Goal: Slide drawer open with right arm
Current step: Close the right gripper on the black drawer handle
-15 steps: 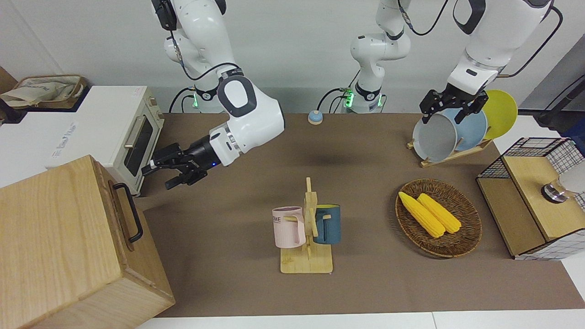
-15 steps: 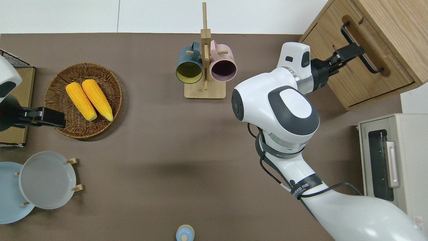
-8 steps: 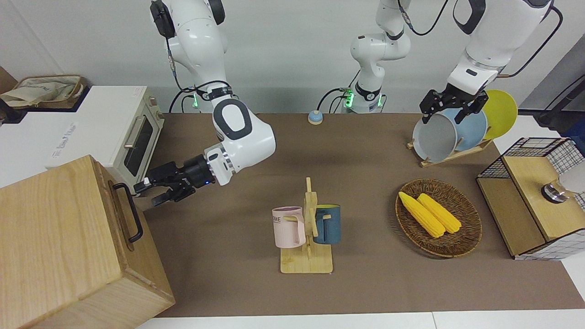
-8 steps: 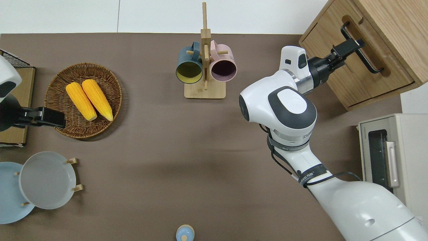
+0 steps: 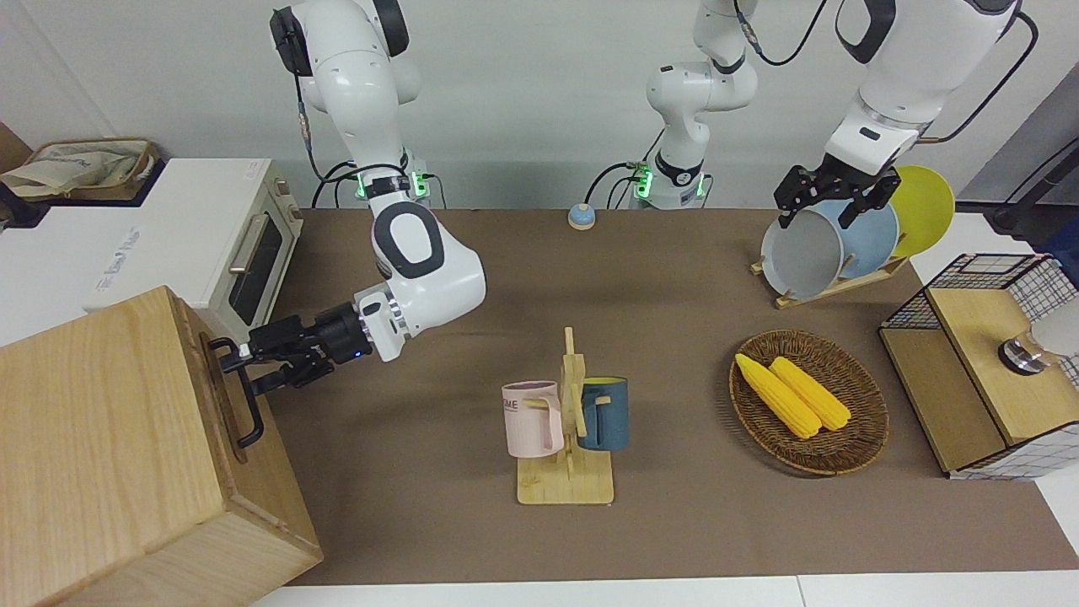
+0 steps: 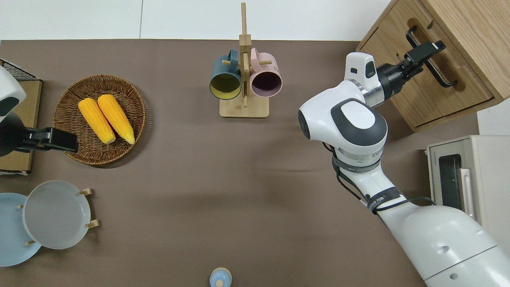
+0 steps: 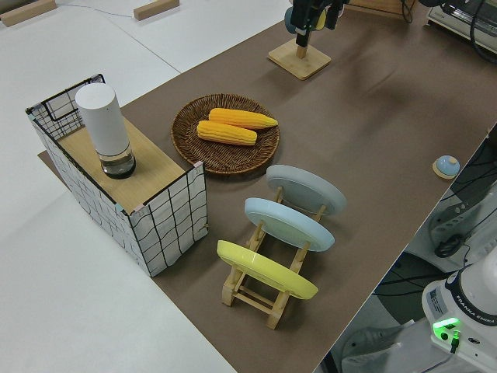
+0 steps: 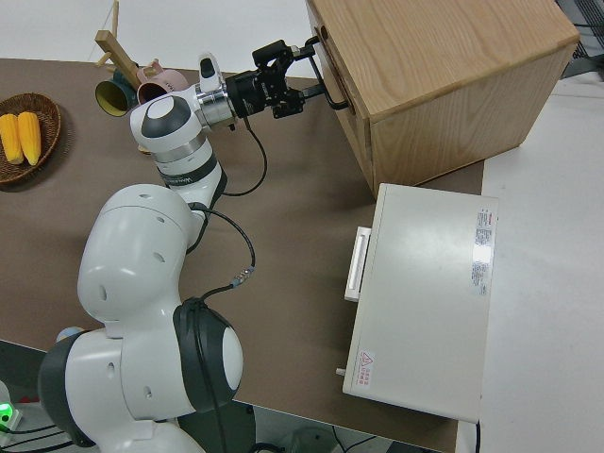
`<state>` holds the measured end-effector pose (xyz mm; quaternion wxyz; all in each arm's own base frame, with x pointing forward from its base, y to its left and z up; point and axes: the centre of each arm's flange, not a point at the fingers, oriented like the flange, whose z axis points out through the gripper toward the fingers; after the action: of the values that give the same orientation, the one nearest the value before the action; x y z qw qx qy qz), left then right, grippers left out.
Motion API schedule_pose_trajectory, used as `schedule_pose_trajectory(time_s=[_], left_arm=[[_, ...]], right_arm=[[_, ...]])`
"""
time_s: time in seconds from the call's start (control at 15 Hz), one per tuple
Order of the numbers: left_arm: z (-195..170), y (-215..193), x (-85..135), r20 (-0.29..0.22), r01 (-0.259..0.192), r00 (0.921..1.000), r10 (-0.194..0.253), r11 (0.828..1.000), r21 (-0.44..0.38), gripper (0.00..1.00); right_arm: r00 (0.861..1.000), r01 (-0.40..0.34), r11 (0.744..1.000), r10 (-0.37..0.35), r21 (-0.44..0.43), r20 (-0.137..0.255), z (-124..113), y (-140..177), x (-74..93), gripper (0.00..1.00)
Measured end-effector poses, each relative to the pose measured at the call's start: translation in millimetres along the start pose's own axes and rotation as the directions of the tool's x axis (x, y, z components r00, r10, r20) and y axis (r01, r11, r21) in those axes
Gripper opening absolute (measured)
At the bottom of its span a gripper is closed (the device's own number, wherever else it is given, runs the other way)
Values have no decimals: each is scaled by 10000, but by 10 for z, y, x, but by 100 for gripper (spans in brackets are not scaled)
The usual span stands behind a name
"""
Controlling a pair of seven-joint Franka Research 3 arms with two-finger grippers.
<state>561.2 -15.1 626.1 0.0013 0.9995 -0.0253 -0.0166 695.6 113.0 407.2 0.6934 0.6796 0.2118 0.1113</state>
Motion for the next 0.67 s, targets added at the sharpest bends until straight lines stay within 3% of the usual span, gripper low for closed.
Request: schedule_pose_trajectory(time_s=[0.13, 0.47, 0.67], left_arm=[[0, 0, 0, 0, 0, 10000, 0, 10000, 0, 100], [0, 0, 0, 0, 0, 10000, 0, 10000, 0, 100], [0, 0, 0, 0, 0, 10000, 0, 10000, 0, 100]], right_arm=[[10000, -16, 10000, 16, 11, -5, 24, 3, -3, 93], [10000, -4, 10000, 5, 80, -52, 12, -45, 2, 44], [10000, 32, 9999, -31, 105, -55, 13, -110, 12, 28]])
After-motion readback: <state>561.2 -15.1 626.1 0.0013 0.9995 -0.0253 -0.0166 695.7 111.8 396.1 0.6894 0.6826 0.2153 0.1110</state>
